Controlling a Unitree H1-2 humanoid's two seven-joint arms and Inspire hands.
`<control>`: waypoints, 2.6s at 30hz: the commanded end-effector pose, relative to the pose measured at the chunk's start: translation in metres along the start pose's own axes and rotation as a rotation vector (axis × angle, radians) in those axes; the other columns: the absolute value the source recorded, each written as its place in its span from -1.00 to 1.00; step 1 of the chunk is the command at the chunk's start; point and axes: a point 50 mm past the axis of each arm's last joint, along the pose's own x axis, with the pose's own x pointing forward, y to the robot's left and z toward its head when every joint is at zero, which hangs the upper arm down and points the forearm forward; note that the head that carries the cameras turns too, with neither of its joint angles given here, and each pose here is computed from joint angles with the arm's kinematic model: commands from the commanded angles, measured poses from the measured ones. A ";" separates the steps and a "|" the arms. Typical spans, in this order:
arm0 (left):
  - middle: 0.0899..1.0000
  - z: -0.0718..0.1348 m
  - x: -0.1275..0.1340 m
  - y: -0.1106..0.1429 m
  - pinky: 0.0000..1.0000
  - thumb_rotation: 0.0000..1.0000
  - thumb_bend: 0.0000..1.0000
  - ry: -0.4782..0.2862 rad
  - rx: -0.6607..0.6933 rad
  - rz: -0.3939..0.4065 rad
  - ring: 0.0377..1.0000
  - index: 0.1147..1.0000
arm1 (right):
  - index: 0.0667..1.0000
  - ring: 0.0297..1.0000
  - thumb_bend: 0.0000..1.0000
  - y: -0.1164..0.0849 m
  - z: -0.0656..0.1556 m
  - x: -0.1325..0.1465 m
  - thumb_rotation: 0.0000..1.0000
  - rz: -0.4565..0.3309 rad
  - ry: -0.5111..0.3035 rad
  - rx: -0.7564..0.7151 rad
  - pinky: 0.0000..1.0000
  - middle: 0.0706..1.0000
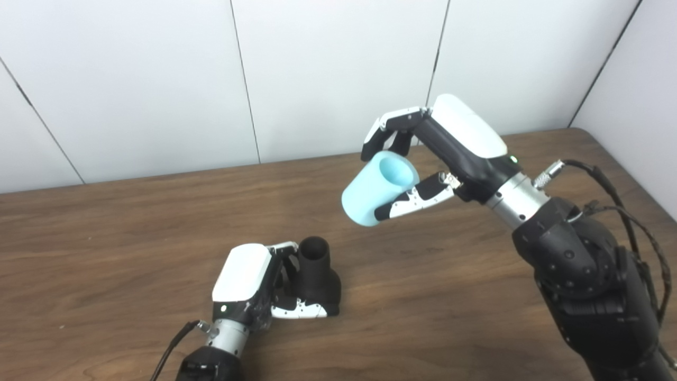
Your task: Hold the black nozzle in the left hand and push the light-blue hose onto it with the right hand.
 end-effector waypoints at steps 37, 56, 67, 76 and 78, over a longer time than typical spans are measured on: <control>-0.15 0.001 -0.014 -0.019 -0.45 -1.00 0.05 0.045 0.004 -0.120 -0.36 -0.16 | -0.06 -0.24 0.03 0.050 0.018 0.014 -1.00 0.011 -0.067 0.087 -0.22 -0.03; -0.15 -0.001 -0.015 -0.017 -0.47 -1.00 0.05 0.044 0.016 -0.113 -0.39 -0.16 | -0.05 -0.25 0.03 0.061 0.012 0.011 -1.00 0.048 -0.050 0.094 -0.23 -0.04; -0.15 0.000 -0.015 -0.019 -0.49 -1.00 0.05 0.048 0.002 -0.122 -0.40 -0.16 | -0.04 -0.25 0.03 0.069 0.015 0.017 -1.00 0.051 -0.056 0.100 -0.24 -0.06; -0.29 0.006 -0.014 -0.023 -0.45 -1.00 0.04 0.032 0.017 -0.136 -0.36 -0.12 | 0.02 -0.28 0.02 0.059 0.017 0.031 -1.00 0.065 -0.064 0.066 -0.27 -0.06; -0.32 0.007 -0.015 -0.023 -0.44 -1.00 0.03 0.031 0.017 -0.142 -0.35 -0.11 | 0.02 -0.29 0.02 0.058 0.016 0.033 -1.00 0.077 -0.063 0.058 -0.27 -0.06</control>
